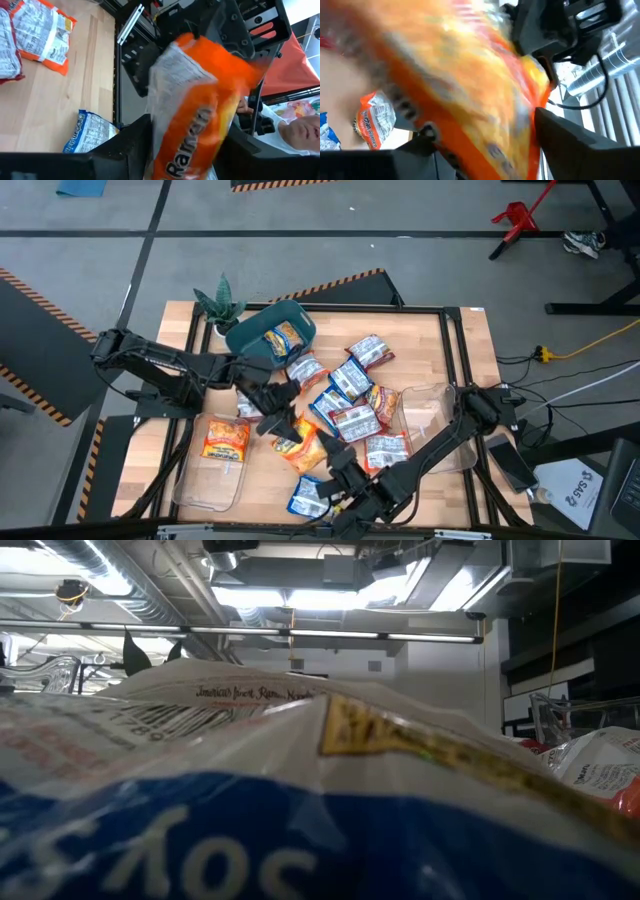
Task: Sort Maruchan noodles
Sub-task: Put the orange noodle pack into the left transparent bin
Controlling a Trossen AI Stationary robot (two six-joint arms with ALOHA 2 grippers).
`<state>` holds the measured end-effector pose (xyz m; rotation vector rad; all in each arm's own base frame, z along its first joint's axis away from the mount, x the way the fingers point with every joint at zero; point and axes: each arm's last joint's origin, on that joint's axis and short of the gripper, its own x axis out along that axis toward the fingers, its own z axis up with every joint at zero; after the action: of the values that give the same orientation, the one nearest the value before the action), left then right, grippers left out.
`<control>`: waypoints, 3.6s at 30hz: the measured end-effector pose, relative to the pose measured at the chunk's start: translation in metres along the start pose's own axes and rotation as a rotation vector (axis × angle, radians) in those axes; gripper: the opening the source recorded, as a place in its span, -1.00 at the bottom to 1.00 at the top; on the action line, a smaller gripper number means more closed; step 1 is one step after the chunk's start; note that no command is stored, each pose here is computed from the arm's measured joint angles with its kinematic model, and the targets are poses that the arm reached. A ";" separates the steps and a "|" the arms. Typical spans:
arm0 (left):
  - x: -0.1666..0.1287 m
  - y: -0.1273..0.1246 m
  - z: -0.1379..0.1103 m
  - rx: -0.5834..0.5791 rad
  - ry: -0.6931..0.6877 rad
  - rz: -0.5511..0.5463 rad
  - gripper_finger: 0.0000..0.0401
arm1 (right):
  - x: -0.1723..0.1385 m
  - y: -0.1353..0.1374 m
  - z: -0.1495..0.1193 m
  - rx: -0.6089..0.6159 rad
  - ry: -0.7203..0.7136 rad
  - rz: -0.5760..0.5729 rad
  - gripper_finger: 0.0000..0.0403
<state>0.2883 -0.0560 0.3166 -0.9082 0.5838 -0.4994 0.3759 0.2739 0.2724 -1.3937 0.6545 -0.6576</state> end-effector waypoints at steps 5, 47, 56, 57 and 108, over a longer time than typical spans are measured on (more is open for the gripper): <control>-0.001 0.001 0.001 0.006 -0.010 0.008 -0.13 | -0.007 0.000 0.001 0.047 -0.013 -0.002 0.15; 0.005 -0.006 -0.008 0.033 -0.010 0.020 -0.45 | -0.038 0.009 -0.010 0.290 -0.056 -0.017 -0.04; 0.020 -0.026 -0.034 -0.109 0.038 0.005 -0.45 | -0.058 0.013 -0.016 0.418 -0.102 0.000 -0.04; 0.022 -0.030 -0.040 -0.122 0.052 0.002 -0.45 | -0.057 0.013 -0.016 0.423 -0.101 -0.001 -0.04; -0.028 0.015 -0.165 -0.133 0.762 0.450 -0.44 | -0.025 0.019 -0.014 0.564 -0.072 0.237 -0.04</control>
<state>0.1615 -0.1259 0.2318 -0.6600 1.4907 -0.3872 0.3497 0.2848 0.2530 -0.7992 0.5135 -0.5436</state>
